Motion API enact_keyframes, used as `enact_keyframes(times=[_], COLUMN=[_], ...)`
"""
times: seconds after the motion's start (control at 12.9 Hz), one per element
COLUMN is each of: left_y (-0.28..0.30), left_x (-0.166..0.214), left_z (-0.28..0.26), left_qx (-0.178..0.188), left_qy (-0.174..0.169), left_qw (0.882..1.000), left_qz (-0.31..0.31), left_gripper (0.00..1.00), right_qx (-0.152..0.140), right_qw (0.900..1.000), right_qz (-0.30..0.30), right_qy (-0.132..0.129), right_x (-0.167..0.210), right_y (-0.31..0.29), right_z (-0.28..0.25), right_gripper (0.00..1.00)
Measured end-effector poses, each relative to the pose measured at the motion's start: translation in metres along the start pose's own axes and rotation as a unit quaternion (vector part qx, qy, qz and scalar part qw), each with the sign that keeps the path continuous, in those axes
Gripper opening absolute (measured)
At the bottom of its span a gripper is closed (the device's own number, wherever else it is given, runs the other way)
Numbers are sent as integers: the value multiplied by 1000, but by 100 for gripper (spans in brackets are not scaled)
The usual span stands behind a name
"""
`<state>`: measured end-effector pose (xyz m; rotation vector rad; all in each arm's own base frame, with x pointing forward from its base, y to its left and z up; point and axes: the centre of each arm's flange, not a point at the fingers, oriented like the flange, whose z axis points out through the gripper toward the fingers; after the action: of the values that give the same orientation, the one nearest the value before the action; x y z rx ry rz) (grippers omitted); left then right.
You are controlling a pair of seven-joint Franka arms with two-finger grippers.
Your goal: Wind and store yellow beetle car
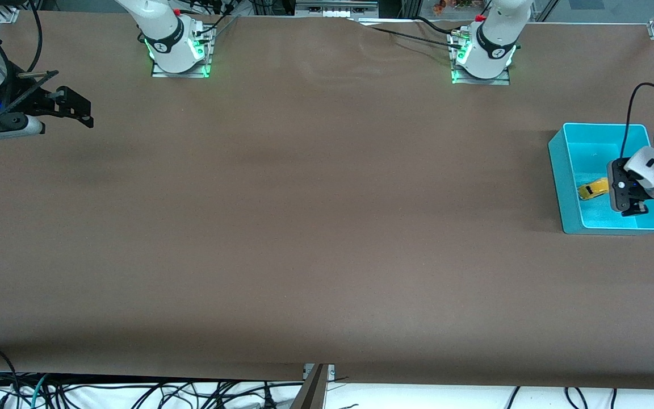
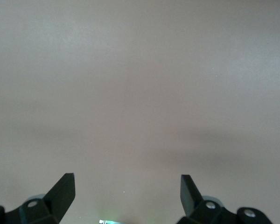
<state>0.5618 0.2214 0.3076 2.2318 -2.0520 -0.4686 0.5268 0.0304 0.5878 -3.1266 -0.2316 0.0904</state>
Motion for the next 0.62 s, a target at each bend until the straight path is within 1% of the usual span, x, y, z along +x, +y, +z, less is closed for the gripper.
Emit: enact_keyframes(times=[0.15,0.31,0.54,0.62], left_y=[5,9,17,20], left_x=[29,59,93,101], left_z=[-69,-118,-166,-181], left_qx=[-9,-12,-16,-14], left_qy=[-18,-27,-24,-18], left_qw=[1000,999,995,993], left_qz=[-18,-44,-97,-115], left_gripper=[100,100,100,100], right_qx=[0,0,0,0], right_qw=[1000,1000,1000,1000], right_qz=[0,0,-1,-1], right_qy=[0,0,0,0], right_x=[0,0,0,0], right_y=[0,0,-1,-1], right_z=[0,0,0,0], right_gripper=[100,100,100,100])
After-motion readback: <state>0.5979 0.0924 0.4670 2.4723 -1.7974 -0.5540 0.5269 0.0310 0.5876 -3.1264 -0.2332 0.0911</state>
